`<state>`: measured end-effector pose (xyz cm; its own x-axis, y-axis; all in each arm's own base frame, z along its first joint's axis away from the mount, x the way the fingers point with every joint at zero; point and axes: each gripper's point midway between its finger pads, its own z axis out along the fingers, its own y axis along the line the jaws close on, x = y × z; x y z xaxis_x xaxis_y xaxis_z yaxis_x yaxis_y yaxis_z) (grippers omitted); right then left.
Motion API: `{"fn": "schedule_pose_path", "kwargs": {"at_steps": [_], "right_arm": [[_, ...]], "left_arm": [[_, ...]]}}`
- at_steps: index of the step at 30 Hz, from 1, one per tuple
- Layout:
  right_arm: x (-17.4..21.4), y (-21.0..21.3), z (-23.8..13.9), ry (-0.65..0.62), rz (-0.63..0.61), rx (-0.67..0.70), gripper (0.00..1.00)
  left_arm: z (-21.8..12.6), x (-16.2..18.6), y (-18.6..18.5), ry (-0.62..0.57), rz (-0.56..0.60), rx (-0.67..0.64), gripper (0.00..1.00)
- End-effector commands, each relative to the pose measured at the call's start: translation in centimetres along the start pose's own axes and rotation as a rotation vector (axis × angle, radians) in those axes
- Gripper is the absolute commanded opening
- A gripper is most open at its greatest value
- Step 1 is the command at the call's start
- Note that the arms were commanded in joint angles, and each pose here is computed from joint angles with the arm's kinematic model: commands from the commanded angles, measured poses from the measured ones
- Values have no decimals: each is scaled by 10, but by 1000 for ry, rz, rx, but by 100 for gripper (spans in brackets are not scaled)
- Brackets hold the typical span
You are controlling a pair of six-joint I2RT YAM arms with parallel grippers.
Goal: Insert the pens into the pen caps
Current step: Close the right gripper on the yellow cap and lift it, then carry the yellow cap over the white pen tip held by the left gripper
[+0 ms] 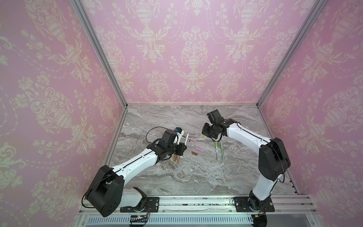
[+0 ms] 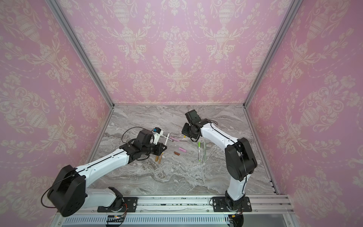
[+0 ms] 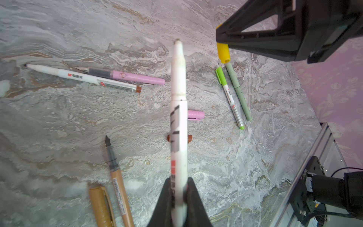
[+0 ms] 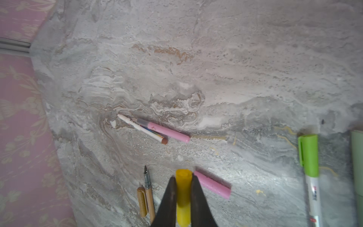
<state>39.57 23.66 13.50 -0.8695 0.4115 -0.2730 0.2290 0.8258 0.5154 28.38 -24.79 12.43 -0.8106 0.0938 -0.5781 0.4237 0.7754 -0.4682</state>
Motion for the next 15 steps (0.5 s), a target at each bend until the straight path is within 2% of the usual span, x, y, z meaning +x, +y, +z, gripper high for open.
{"fn": "schedule_pose_path", "kwargs": {"at_steps": [1,5,15], "right_arm": [[4,24,-12,22,29,-123,0],[5,35,-20,29,47,-187,0],[1,54,-19,49,60,-247,0]], "left_arm": [[4,-10,-24,-5,30,104,0],[11,-10,-27,7,26,119,0],[16,-11,-33,11,36,130,0]]}}
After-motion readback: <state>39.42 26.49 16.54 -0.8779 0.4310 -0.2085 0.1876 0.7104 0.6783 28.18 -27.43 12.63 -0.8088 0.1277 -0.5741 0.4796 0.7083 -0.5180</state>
